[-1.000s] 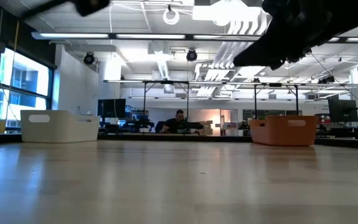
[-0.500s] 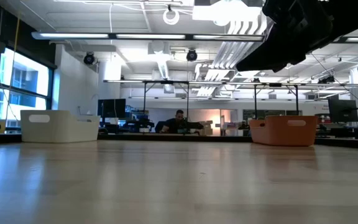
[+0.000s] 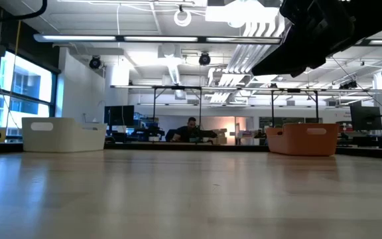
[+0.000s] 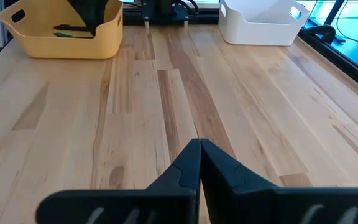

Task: Sort crayons/erasers/pens/pencils in bins
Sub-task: Put the black pen into the yellow bin, then return to Home Position

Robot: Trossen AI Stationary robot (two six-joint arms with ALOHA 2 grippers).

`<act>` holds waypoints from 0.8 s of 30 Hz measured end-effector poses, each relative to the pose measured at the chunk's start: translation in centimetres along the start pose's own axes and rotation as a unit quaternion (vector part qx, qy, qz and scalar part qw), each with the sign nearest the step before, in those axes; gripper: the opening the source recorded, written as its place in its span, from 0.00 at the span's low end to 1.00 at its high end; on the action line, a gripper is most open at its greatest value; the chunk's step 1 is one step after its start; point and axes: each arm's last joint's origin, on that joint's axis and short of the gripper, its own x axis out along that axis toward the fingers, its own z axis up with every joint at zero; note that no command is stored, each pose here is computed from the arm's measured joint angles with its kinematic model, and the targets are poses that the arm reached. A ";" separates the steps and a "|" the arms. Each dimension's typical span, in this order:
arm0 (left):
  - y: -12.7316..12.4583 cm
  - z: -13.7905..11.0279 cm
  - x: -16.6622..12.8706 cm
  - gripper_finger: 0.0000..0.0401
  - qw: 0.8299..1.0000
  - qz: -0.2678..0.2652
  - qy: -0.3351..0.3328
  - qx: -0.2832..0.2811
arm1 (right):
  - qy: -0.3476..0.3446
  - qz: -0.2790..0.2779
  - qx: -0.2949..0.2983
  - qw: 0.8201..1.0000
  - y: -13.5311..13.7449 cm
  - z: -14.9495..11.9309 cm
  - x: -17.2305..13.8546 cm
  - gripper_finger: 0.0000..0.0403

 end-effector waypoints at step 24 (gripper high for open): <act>-2.0 3.2 -8.4 0.15 0.945 -0.088 -0.060 0.309 | 0.006 -0.001 0.003 1.000 0.0 -0.1 0.0 0.00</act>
